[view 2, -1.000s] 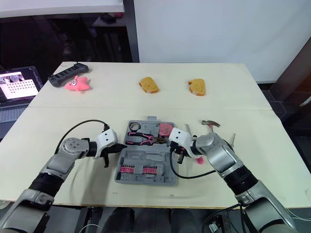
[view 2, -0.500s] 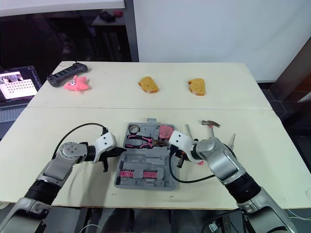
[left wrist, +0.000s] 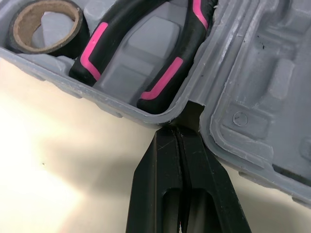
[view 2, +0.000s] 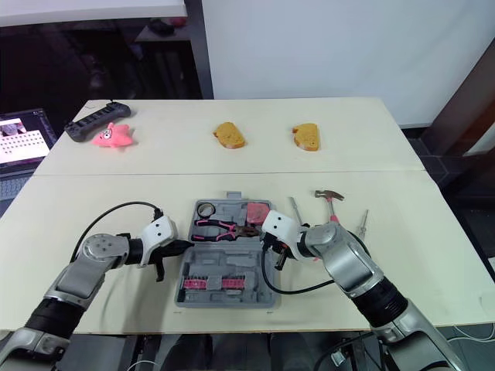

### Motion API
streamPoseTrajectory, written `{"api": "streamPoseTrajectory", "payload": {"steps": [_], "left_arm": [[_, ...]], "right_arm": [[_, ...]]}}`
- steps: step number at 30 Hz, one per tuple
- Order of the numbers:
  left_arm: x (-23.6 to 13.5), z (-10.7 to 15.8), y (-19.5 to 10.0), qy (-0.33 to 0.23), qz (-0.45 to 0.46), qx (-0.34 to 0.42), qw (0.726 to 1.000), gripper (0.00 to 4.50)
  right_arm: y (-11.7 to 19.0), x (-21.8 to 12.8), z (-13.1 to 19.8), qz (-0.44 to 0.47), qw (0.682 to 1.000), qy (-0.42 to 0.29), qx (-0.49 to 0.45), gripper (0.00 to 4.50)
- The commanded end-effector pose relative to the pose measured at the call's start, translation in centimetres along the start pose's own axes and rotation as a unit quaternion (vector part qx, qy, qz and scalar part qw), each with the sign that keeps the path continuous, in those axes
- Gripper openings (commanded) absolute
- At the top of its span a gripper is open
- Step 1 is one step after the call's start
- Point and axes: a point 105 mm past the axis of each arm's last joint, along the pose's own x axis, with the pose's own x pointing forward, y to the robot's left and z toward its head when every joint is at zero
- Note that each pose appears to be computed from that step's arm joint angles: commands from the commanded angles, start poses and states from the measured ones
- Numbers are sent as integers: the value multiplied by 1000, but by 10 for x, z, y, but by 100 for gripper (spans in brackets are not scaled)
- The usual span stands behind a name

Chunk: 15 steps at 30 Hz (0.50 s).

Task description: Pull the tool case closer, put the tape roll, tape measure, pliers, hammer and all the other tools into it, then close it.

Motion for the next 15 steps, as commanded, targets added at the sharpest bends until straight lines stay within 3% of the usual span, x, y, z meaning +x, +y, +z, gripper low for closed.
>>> {"api": "streamPoseTrajectory", "payload": {"steps": [1,15], "left_arm": [[1,-4,-7,5,-15,-5,1000,0],[-6,-6,-13,15,-21,-9,1000,0]], "right_arm": [[29,12,11,57,998,-18,-11,2],[40,17,14,68,997,-20,-11,2]]}}
